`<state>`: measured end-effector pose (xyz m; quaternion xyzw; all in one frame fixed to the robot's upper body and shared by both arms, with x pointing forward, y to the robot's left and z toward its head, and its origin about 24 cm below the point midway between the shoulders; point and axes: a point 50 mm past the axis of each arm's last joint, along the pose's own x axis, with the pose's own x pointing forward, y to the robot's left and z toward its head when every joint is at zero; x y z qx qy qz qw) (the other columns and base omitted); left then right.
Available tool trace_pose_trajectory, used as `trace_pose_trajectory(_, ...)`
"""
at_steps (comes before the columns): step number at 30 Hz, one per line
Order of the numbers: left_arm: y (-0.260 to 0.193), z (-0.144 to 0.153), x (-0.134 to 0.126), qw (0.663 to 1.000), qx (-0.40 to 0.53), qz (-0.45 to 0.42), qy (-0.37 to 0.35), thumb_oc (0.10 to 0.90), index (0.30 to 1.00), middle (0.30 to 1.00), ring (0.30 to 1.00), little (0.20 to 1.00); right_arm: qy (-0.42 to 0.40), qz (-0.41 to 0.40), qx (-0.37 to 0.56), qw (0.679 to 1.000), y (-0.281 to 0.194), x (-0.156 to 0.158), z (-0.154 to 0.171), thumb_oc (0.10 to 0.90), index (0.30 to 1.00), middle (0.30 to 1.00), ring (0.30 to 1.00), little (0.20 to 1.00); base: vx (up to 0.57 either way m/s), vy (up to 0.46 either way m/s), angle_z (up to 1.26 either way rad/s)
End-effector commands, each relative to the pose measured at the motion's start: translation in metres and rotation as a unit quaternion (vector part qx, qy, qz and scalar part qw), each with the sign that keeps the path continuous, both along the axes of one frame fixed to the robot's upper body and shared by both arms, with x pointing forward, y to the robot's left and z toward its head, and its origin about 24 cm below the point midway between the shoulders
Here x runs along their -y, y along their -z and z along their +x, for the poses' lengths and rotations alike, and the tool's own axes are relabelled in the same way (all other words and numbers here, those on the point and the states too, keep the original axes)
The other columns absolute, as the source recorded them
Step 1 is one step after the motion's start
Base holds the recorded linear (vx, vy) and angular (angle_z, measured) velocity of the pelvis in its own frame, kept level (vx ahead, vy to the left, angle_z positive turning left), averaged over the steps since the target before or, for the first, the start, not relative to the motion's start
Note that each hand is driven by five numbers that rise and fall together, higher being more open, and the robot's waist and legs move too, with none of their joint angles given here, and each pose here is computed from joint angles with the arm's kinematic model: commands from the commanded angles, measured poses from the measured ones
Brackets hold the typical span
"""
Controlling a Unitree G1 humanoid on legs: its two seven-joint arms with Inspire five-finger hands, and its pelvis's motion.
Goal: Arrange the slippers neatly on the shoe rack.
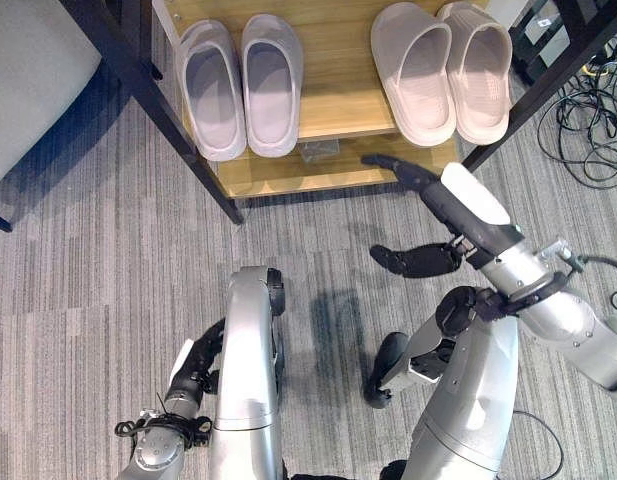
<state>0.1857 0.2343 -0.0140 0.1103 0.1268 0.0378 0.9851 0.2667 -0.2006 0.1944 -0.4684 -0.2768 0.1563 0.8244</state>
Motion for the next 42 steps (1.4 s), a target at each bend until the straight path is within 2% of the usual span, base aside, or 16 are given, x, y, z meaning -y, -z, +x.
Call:
trace_pose_trajectory(1, -0.032, 0.015, 0.019, 0.993, 0.111, -0.014, 0.036, 0.8, 0.9, 0.9, 0.9, 0.9, -0.016, -0.029, 0.135, 0.99, -0.052, -0.002, -0.004, 0.8, 0.9, 0.9, 0.9, 0.9, -0.17, -0.134, -0.05)
trace_pose_trajectory(3, -0.047, 0.034, 0.019, 0.987, 0.154, -0.014, 0.029, 0.8, 0.9, 0.9, 0.9, 0.9, 0.022, -0.056, 0.143, 0.988, -0.051, 0.008, 0.005, 0.8, 0.9, 0.9, 0.9, 0.9, -0.17, -0.103, -0.13)
trace_pose_trajectory(4, -0.047, 0.034, 0.019, 0.987, 0.155, -0.014, 0.029, 0.8, 0.9, 0.9, 0.9, 0.9, 0.022, -0.056, 0.144, 0.988, -0.052, 0.009, 0.006, 0.8, 0.9, 0.9, 0.9, 0.9, -0.18, -0.049, 0.05)
trace_pose_trajectory(6, -0.07, 0.055, 0.019, 0.977, 0.21, -0.017, 0.028, 0.8, 0.9, 0.9, 0.9, 0.9, 0.063, -0.046, 0.119, 0.99, -0.039, 0.024, 0.015, 0.8, 0.9, 0.9, 0.9, 0.9, -0.22, -0.048, 0.2)
trace_pose_trajectory(7, -0.082, 0.063, 0.019, 0.971, 0.234, -0.022, 0.039, 0.8, 0.9, 0.9, 0.9, 0.9, 0.098, -0.019, 0.065, 0.993, -0.01, 0.036, 0.022, 0.8, 0.9, 0.9, 0.9, 0.9, -0.18, -0.086, 0.14)
trace_pose_trajectory(10, -0.084, 0.065, 0.02, 0.969, 0.238, -0.032, 0.05, 0.8, 0.9, 0.9, 0.9, 0.9, 0.124, 0.008, 0.018, 0.992, 0.02, 0.043, 0.027, 0.8, 0.9, 0.9, 0.9, 0.9, -0.13, -0.086, 0.46)
trace_pose_trajectory(11, -0.082, 0.063, 0.021, 0.97, 0.233, -0.036, 0.059, 0.8, 0.9, 0.9, 0.9, 0.9, 0.139, 0.031, -0.025, 0.99, 0.046, 0.044, 0.027, 0.8, 0.9, 0.9, 0.9, 0.9, -0.11, -0.069, 0.41)
trace_pose_trajectory(12, -0.082, 0.063, 0.021, 0.97, 0.233, -0.036, 0.059, 0.8, 0.9, 0.9, 0.9, 0.9, 0.139, 0.031, -0.025, 0.99, 0.046, 0.044, 0.027, 0.8, 0.9, 0.9, 0.9, 0.9, -0.16, -0.171, 0.39)
trace_pose_trajectory(13, -0.075, 0.06, 0.024, 0.973, 0.216, -0.047, 0.069, 0.8, 0.9, 0.9, 0.9, 0.9, 0.156, 0.045, -0.079, 0.984, 0.079, 0.044, 0.025, 0.8, 0.9, 0.9, 0.9, 0.9, -0.09, -0.161, 0.39)
trace_pose_trajectory(17, -0.052, 0.053, 0.028, 0.981, 0.161, -0.051, 0.092, 0.8, 0.9, 0.9, 0.9, 0.9, 0.185, 0.056, -0.161, 0.968, 0.131, 0.04, 0.021, 0.8, 0.9, 0.9, 0.9, 0.9, -0.07, -0.17, 0.54)
trace_pose_trajectory(20, -0.037, 0.046, 0.033, 0.985, 0.119, -0.051, 0.113, 0.8, 0.9, 0.9, 0.9, 0.9, 0.216, 0.05, -0.234, 0.947, 0.175, 0.039, 0.009, 0.8, 0.9, 0.9, 0.9, 0.9, 0.03, -0.142, 0.22)
trace_pose_trajectory(22, -0.033, 0.045, 0.032, 0.986, 0.11, -0.05, 0.113, 0.8, 0.9, 0.9, 0.9, 0.9, 0.219, 0.052, -0.253, 0.941, 0.186, 0.036, 0.005, 0.8, 0.9, 0.9, 0.9, 0.9, 0.11, -0.133, 0.05)
trace_pose_trajectory(23, -0.025, 0.041, 0.031, 0.988, 0.089, -0.048, 0.115, 0.8, 0.9, 0.9, 0.9, 0.9, 0.242, 0.042, -0.296, 0.923, 0.212, 0.039, -0.008, 0.8, 0.9, 0.9, 0.9, 0.9, 0.19, -0.185, -0.04)
trace_pose_trajectory(26, -0.016, 0.033, 0.03, 0.99, 0.065, -0.046, 0.117, 0.8, 0.9, 0.9, 0.9, 0.9, 0.265, 0.025, -0.351, 0.898, 0.242, 0.04, -0.027, 0.8, 0.9, 0.9, 0.9, 0.9, 0.21, -0.179, 0.12)
trace_pose_trajectory(35, -0.018, 0.029, 0.022, 0.992, 0.068, -0.017, 0.101, 0.8, 0.9, 0.9, 0.9, 0.9, 0.343, 0.013, -0.453, 0.823, 0.291, 0.06, -0.081, 0.8, 0.9, 0.9, 0.9, 0.9, 0.17, -0.059, -0.05)
trace_pose_trajectory(42, -0.026, 0.028, 0.025, 0.991, 0.086, -0.018, 0.098, 0.8, 0.9, 0.9, 0.9, 0.9, 0.372, 0.026, -0.485, 0.791, 0.306, 0.06, -0.103, 0.8, 0.9, 0.9, 0.9, 0.9, 0.15, -0.014, -0.07)
